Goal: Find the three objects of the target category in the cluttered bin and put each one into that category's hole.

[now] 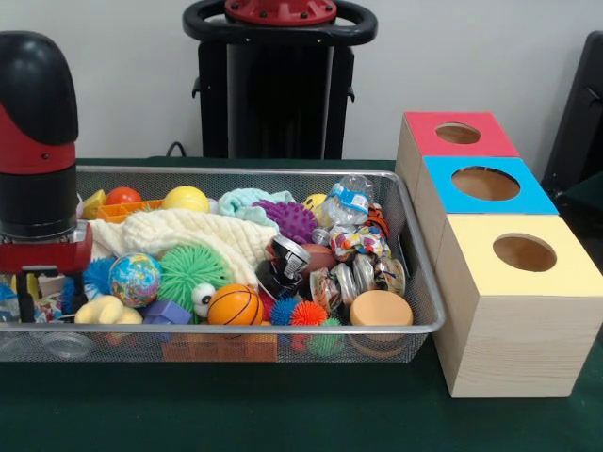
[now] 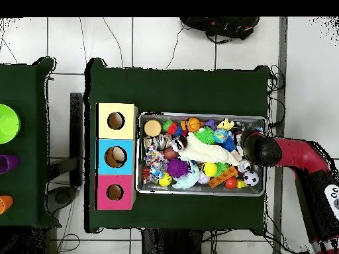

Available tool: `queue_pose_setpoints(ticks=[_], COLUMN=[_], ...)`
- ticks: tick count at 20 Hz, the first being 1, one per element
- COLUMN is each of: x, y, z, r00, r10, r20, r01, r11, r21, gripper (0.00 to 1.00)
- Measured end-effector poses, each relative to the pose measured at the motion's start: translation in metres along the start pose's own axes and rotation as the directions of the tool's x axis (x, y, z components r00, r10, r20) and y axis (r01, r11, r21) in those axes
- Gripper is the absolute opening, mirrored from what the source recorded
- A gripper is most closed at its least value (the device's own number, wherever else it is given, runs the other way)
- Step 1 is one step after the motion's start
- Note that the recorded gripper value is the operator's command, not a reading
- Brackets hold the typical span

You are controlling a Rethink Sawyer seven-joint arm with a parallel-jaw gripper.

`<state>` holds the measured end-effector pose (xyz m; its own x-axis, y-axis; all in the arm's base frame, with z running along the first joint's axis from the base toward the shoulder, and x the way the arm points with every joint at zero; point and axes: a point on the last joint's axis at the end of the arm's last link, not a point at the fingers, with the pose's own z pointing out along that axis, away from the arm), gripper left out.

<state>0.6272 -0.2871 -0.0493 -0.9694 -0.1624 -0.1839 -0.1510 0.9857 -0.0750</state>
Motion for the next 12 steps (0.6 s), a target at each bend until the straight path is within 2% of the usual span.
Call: queue_pose_setpoints(ticks=[9, 10, 12], x=[-0.0036, -0.0040, -0.0042], y=[-0.0015, -0.0021, -0.0023], z=[0.0000, -0.0001, -0.0002], r00=[1.0000, 1.0000, 1.0000], r10=[0.000, 0.001, 0.001], r20=[0.005, 0.006, 0.006], r01=[0.000, -0.001, -0.001], r11=[1.0000, 1.0000, 1.0000], r21=[0.004, 0.005, 0.006], gripper=[1.00, 0.00, 0.00])
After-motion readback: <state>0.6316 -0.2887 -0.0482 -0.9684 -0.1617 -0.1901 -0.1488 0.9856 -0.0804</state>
